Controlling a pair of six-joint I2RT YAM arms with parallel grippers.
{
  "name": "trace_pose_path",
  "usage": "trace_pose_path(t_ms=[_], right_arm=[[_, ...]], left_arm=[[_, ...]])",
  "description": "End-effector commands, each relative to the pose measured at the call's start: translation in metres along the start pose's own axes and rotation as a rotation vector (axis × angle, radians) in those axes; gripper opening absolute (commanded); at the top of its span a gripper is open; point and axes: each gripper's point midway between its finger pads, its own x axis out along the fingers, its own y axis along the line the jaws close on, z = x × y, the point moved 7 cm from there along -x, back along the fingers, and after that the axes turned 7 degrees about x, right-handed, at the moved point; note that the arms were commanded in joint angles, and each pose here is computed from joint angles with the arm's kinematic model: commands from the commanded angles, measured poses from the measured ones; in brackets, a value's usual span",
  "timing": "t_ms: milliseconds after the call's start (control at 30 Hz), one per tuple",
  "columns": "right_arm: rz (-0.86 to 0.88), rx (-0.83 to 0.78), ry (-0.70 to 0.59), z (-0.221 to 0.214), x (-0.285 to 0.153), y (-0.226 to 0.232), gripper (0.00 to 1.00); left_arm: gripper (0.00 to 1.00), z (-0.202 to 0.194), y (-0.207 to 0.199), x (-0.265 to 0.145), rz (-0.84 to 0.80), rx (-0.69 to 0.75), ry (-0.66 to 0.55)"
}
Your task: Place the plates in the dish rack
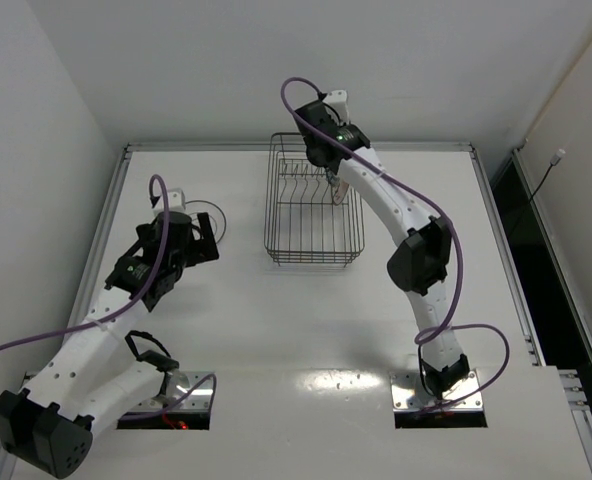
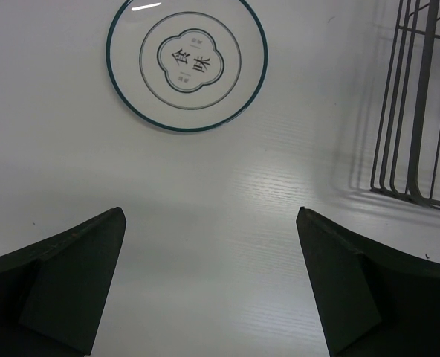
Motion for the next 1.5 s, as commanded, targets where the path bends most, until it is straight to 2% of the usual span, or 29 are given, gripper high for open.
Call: trace_pose_path(t_ms=[0,100,233,400,667,767,867,900,1000,1067,1167,1267,1367,1467], right_arm=[[-0.098,0.016,-0.109,0.024,-0.009,-0.013,0.00],[-0.109,0.003,-0.148,0.033,-0.017,-0.015,0.00],[-0.093,-0.005,-0.136,0.029,-0.016,-0.013,0.00],[-0.034,-0.055,-0.050,-0.004,0.010,0.005,0.00],[0.074,-0.016,0.066,-0.031,0.025,0.025,0.00],[0.098,-0.007,0.116,-0.037,0.026,0.023,0.12],[0.145,0.036,0.146,-0.028,0.020,0.015,0.19],[0.151,0.046,0.164,-0.028,0.019,0.010,0.29],[0.199,0.083,0.179,-0.016,-0.003,0.001,0.44],[0.265,0.116,0.166,-0.004,-0.020,-0.004,0.49],[0.443,0.205,0.079,0.034,-0.069,-0.021,0.59],[0.772,0.253,0.034,0.072,-0.136,-0.032,0.69],[0.978,0.237,0.010,0.097,-0.182,-0.052,0.71],[1.080,0.193,0.039,0.093,-0.209,-0.079,0.72]], left_arm=[[1.00,0.000,0.001,-0.003,0.002,0.024,-0.018],[1.00,0.000,0.003,-0.005,0.002,0.023,-0.019],[1.00,-0.002,0.004,-0.006,0.002,0.023,-0.019],[1.00,-0.003,0.005,-0.008,0.002,0.032,-0.021],[1.00,0.001,0.009,-0.013,0.017,0.042,-0.042],[1.00,0.001,0.010,-0.013,0.025,0.042,-0.044],[1.00,0.002,0.012,-0.013,0.043,0.042,-0.049],[1.00,-0.001,0.014,-0.011,0.057,0.045,-0.045],[1.00,-0.003,0.011,-0.003,0.074,0.038,-0.023],[1.00,0.003,0.007,0.002,0.090,0.023,-0.007],[1.00,0.022,-0.003,0.015,0.112,0.006,-0.022],[1.00,0.043,-0.012,0.035,0.143,0.031,-0.062],[1.00,0.062,-0.028,0.064,0.174,0.054,-0.072],[1.00,0.069,-0.050,0.101,0.137,0.092,-0.045]])
